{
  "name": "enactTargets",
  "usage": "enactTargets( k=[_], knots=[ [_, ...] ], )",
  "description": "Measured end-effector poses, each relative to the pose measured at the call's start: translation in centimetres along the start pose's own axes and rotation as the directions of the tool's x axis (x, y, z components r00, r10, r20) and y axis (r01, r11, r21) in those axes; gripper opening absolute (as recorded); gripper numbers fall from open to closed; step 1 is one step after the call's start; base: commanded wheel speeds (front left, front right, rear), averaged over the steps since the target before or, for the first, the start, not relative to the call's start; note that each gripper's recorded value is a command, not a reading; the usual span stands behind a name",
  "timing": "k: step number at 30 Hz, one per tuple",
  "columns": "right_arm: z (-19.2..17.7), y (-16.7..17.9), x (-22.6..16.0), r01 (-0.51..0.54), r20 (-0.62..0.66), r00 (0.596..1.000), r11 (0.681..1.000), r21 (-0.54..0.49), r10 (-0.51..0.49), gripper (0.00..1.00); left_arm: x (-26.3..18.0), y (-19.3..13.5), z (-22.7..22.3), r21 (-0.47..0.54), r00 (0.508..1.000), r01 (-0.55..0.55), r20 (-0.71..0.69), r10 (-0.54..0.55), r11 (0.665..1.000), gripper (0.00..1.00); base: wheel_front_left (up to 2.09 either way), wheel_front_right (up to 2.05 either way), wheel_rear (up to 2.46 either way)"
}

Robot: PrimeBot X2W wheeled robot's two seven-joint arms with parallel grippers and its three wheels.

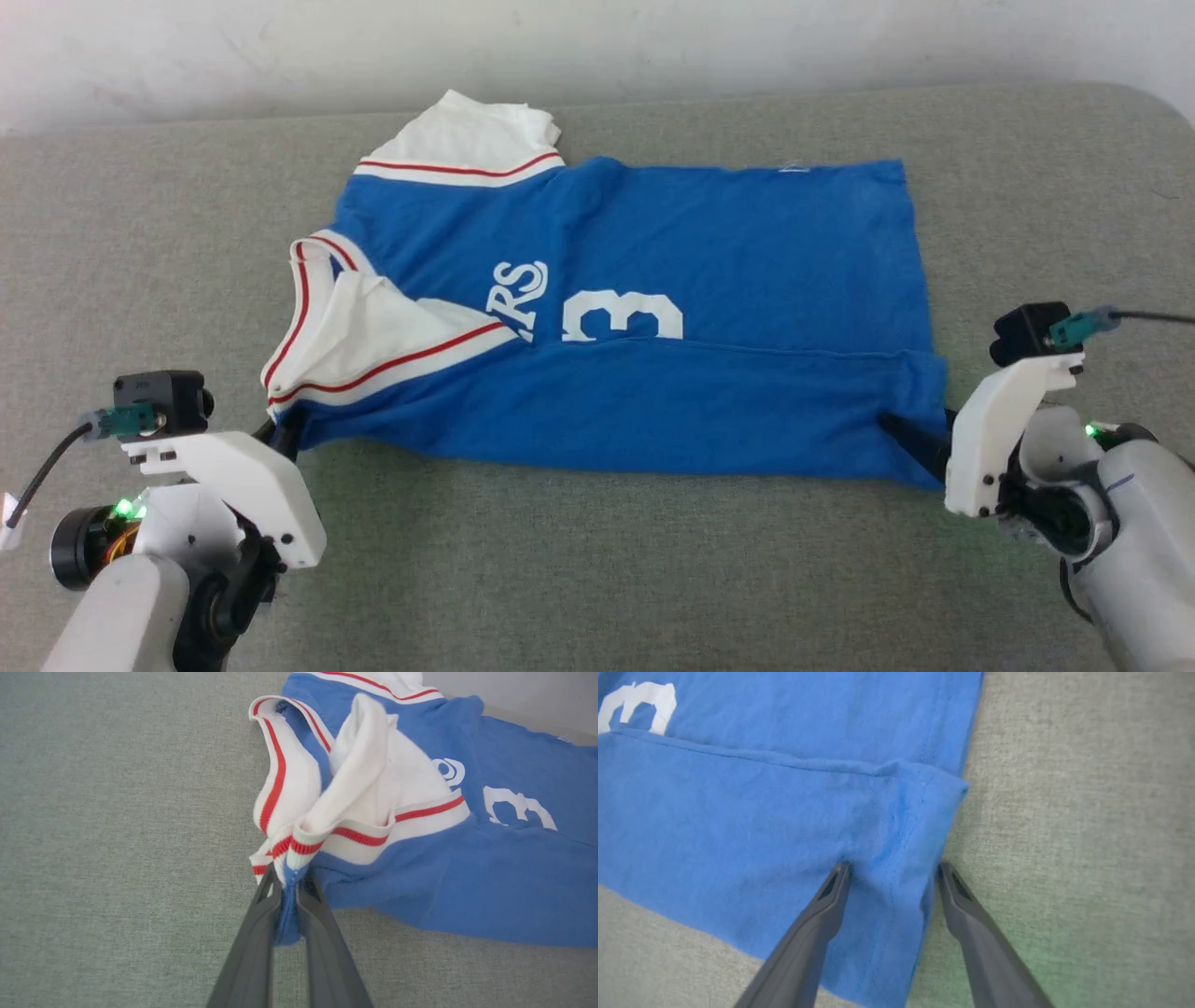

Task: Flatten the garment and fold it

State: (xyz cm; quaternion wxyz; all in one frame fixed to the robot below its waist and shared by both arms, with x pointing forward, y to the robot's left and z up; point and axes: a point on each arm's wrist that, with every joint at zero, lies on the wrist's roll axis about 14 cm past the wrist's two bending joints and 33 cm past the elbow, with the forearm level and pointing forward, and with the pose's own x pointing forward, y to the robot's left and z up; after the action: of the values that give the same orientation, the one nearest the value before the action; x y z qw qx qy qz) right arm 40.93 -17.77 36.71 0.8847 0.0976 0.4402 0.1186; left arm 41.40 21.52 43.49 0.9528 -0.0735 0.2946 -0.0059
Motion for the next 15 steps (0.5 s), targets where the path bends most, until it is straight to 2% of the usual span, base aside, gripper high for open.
enactTargets(
  k=[1, 2, 3, 4, 5, 9, 15],
  knots=[
    [-0.1, 0.1, 0.1, -0.010, -0.031, 0.999, 1.000, 0.015, 0.011, 1.00, -0.1, 0.1, -0.1, -0.002, 1.000, -0.004, -0.001, 0.004, 1.000, 0.00, 0.00, 0.00, 0.00],
    [-0.2, 0.2, 0.2, -0.017, -0.058, 0.998, 0.999, 0.027, 0.019, 0.58, -0.1, 0.3, -0.1, -0.004, 1.000, -0.008, -0.002, 0.008, 1.000, 0.00, 0.00, 0.00, 0.00],
    [-0.2, 0.1, 0.1, -0.019, -0.081, 0.997, 0.999, 0.028, 0.022, 0.38, -0.2, 0.3, -0.1, -0.004, 1.000, -0.010, -0.001, 0.010, 1.000, 0.00, 0.00, 0.00, 0.00],
    [-0.3, 0.2, 0.1, -0.024, -0.095, 0.995, 0.999, 0.035, 0.027, 0.11, -0.3, 0.4, -0.2, -0.005, 1.000, -0.011, -0.001, 0.011, 1.000, 0.00, 0.00, 0.00, 0.00],
    [-0.4, 0.3, 0.0, -0.030, -0.107, 0.994, 0.998, 0.048, 0.035, 0.00, -0.4, 0.4, -0.2, -0.006, 1.000, -0.012, 0.001, 0.012, 1.000, 0.00, 0.00, 0.00, 0.00],
    [-0.5, 0.9, -0.5, -0.046, -0.098, 0.994, 0.998, 0.037, 0.049, 0.00, -1.1, 0.4, 0.2, -0.008, 1.000, -0.010, 0.020, 0.011, 1.000, 0.00, 0.00, 0.00, 0.00],
    [1.4, 2.0, -2.2, -0.064, 0.080, 0.995, 0.998, -0.028, 0.066, 0.00, -2.8, 0.4, 1.3, 0.000, 0.997, -0.007, 0.079, 0.007, 1.000, 0.00, 0.00, 0.00, 0.00]
  ],
)
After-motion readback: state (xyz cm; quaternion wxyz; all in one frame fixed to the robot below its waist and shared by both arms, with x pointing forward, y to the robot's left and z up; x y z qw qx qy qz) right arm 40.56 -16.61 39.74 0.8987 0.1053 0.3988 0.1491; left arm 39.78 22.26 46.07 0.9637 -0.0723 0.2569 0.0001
